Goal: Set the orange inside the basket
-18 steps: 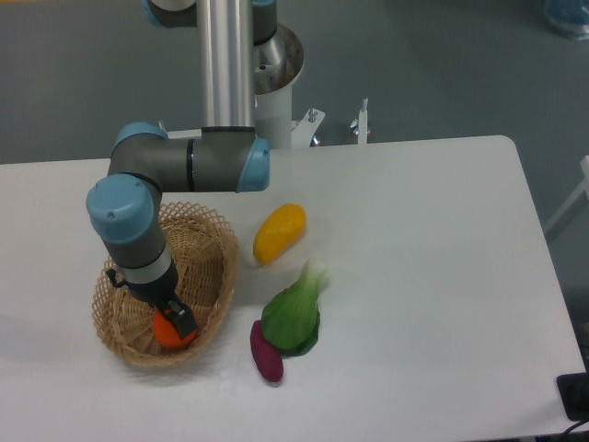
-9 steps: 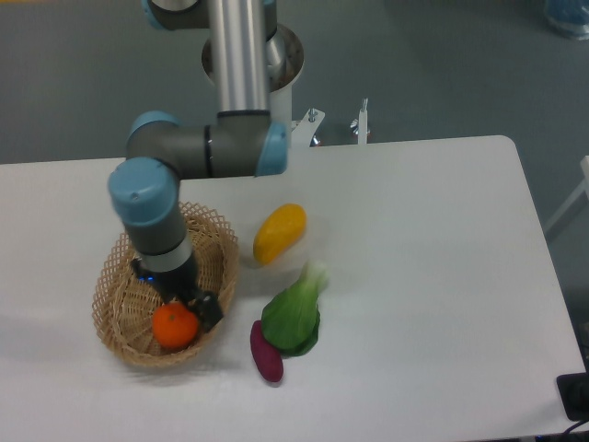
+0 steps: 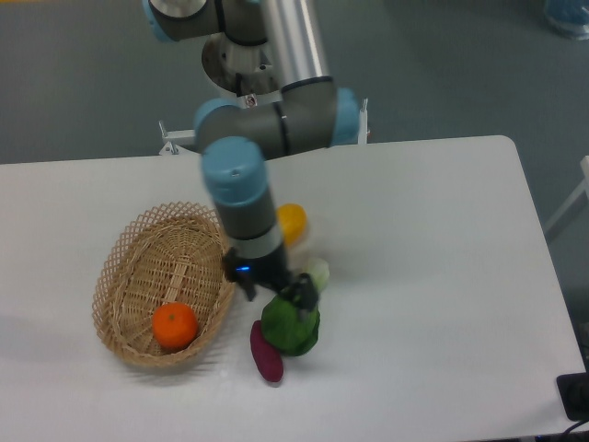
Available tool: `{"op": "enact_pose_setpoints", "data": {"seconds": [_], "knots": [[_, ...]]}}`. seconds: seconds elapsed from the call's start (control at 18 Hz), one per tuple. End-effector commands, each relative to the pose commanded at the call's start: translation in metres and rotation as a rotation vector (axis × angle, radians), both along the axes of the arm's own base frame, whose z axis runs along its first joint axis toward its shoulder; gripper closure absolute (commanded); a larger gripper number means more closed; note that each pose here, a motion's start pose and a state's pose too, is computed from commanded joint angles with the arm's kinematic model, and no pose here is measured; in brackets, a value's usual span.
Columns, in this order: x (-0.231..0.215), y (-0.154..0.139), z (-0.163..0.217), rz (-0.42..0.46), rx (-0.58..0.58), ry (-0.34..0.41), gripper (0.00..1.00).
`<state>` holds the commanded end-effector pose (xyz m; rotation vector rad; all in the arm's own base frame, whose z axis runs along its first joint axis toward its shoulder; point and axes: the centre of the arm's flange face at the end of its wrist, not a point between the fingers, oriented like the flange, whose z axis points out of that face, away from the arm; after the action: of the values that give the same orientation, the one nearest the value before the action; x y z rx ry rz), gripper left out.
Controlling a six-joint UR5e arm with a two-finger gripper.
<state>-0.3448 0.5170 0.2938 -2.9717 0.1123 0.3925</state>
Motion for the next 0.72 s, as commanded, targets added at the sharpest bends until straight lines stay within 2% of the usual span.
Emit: {"op": "enact_pose_setpoints", "data": {"seconds": [0.22,0.5,0.72], "knots": [[-0.049,-0.03,0.012,-0.008,-0.007,0.005,0.0],[-0.091,-0.063,0.011,-0.134,-0.066,0.009,0.0],[-0.113,-0.082,0.019,-0.161,-0.088,-0.013,0.0]]}}
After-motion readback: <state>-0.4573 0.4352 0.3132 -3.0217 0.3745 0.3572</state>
